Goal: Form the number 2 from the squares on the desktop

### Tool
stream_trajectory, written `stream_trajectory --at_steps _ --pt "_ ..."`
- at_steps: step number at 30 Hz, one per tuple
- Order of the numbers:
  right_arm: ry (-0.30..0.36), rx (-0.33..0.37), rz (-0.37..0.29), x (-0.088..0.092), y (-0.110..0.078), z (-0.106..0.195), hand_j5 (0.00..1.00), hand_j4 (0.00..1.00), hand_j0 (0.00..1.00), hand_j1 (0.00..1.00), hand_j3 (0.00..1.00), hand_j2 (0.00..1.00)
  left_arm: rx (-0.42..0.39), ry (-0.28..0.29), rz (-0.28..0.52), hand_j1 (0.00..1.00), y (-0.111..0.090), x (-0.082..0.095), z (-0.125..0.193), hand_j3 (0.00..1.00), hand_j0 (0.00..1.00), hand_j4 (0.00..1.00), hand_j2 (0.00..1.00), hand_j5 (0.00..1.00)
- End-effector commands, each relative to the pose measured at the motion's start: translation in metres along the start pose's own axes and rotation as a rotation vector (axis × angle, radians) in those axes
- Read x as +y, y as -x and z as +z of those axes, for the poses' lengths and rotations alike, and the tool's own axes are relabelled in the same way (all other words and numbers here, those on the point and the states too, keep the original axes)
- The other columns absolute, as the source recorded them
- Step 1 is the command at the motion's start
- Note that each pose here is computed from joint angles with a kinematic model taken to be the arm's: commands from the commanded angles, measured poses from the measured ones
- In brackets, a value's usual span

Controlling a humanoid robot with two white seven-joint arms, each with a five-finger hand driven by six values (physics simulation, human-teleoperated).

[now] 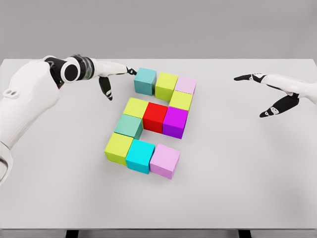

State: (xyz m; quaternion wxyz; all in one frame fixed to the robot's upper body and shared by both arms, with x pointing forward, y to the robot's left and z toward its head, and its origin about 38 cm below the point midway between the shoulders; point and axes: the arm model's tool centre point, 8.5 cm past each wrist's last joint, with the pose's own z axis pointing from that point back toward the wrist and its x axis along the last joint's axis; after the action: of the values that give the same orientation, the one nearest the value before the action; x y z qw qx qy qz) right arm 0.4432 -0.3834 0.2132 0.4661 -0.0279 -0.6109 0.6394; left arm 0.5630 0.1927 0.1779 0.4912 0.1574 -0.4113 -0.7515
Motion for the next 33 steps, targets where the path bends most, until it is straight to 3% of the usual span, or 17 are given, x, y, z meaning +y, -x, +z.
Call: stream_trajectory --at_steps 1,28,33 --pt "0.005 -0.001 -0.004 -0.0009 -0.0004 0.0003 1.0 1.0 1.0 1.0 1.0 1.0 -0.001 0.002 -0.001 1.0 -0.0006 -0.0008 -0.0008 1.0 1.0 1.0 1.0 1.0" --pt "0.002 -0.027 0.011 -0.0029 -0.0088 -0.0039 1.0 1.0 1.0 1.0 1.0 1.0 -0.024 0.0 -0.012 1.0 -0.01 0.0001 -0.0033 1.0 1.0 1.0 1.0 1.0" --pt "0.004 -0.027 0.012 -0.0039 -0.009 -0.0034 1.0 1.0 1.0 1.0 1.0 1.0 -0.007 -0.006 -0.006 1.0 -0.0016 0.0024 0.0017 1.0 1.0 1.0 1.0 1.0"
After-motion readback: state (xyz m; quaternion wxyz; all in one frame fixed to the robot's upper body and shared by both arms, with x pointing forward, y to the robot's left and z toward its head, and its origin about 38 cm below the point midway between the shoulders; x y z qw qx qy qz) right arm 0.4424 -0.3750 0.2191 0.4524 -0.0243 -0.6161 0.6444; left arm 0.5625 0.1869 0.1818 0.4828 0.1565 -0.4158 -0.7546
